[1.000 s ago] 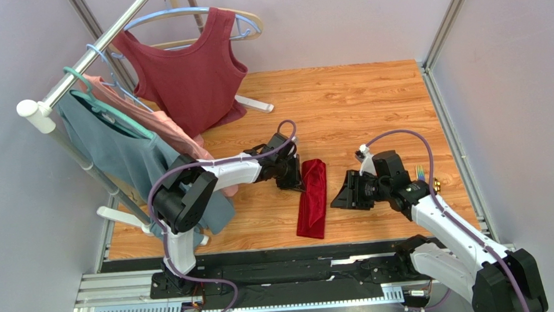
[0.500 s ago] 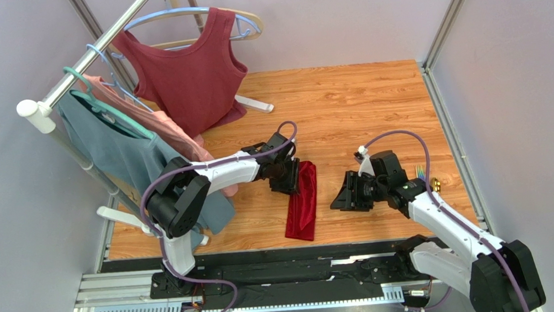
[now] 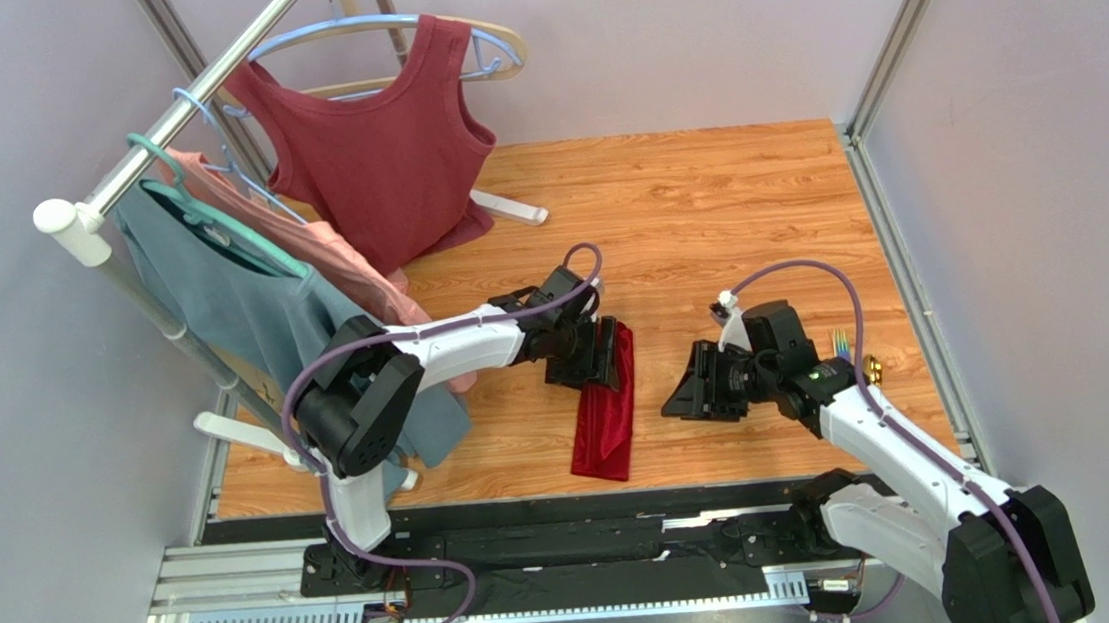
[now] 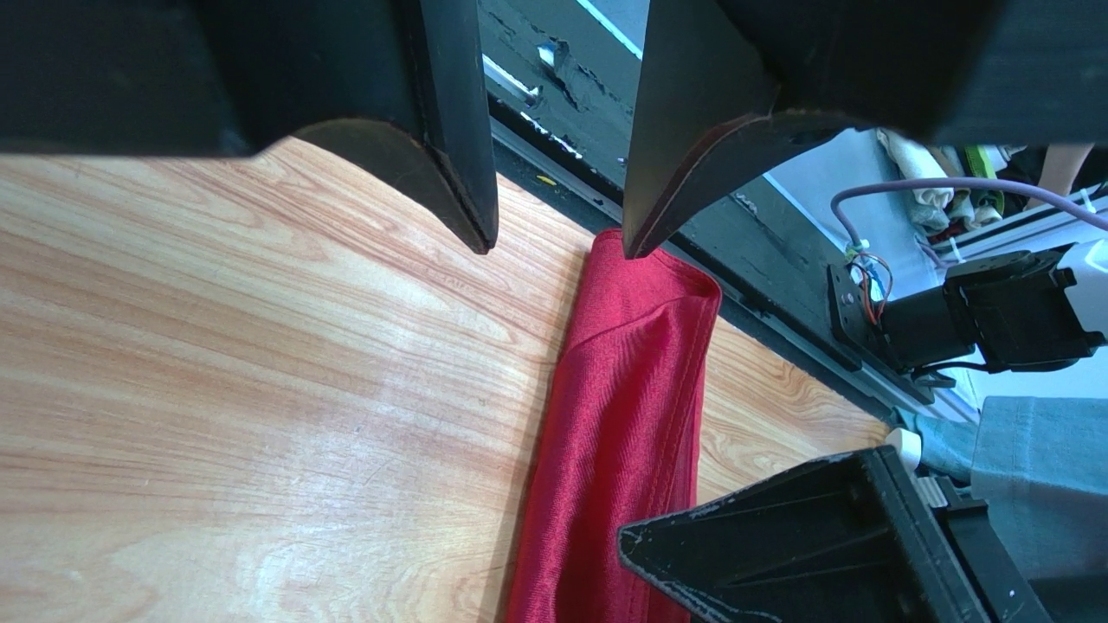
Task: Fold the napkin into a case and place the utensils inside
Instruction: Pick up the smaller rectangle-folded napkin from the center of the board, then turn over the smaller rectangle-folded napkin at the center of the board.
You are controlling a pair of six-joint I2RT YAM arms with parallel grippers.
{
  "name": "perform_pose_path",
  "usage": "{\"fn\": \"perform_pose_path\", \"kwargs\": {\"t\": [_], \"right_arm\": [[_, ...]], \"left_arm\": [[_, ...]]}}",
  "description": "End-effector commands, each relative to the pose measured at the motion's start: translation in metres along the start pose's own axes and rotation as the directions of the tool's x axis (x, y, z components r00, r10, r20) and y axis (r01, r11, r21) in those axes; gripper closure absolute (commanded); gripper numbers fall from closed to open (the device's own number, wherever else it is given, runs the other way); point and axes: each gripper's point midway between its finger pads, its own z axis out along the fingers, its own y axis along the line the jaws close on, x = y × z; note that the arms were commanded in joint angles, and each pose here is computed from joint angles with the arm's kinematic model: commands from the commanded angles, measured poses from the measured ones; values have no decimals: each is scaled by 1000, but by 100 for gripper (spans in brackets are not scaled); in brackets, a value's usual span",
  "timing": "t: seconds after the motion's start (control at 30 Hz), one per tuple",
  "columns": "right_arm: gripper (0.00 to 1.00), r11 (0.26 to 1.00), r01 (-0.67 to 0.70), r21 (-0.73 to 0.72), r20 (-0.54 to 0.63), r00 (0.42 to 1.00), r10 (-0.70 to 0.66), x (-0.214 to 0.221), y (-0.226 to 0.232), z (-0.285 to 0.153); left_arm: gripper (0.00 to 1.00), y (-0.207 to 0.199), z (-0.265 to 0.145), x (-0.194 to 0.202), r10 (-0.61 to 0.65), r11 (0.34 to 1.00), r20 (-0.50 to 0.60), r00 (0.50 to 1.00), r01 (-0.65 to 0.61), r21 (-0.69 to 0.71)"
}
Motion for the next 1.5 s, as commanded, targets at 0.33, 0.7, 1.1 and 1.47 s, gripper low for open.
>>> {"fn": "perform_pose_path", "kwargs": {"t": [0.33, 0.7, 1.1, 1.47], "right_arm": [[56, 999, 33, -28, 62, 998, -31, -10, 8, -6], [56, 999, 40, -17, 63, 997, -39, -9, 7, -9], [56, 999, 33, 0, 73, 997, -33, -13, 7, -11], [57, 999, 21, 30, 85, 996, -24, -18, 4, -9]], "left_arm": [[57, 40, 31, 35, -59, 963, -79, 995, 35, -268], [100, 30, 3, -10, 68, 950, 46, 997, -51, -307], [100, 56, -100, -83, 399, 693, 50, 915, -266, -670], [100, 75, -95, -115, 576, 95, -236, 783, -351, -932]]}}
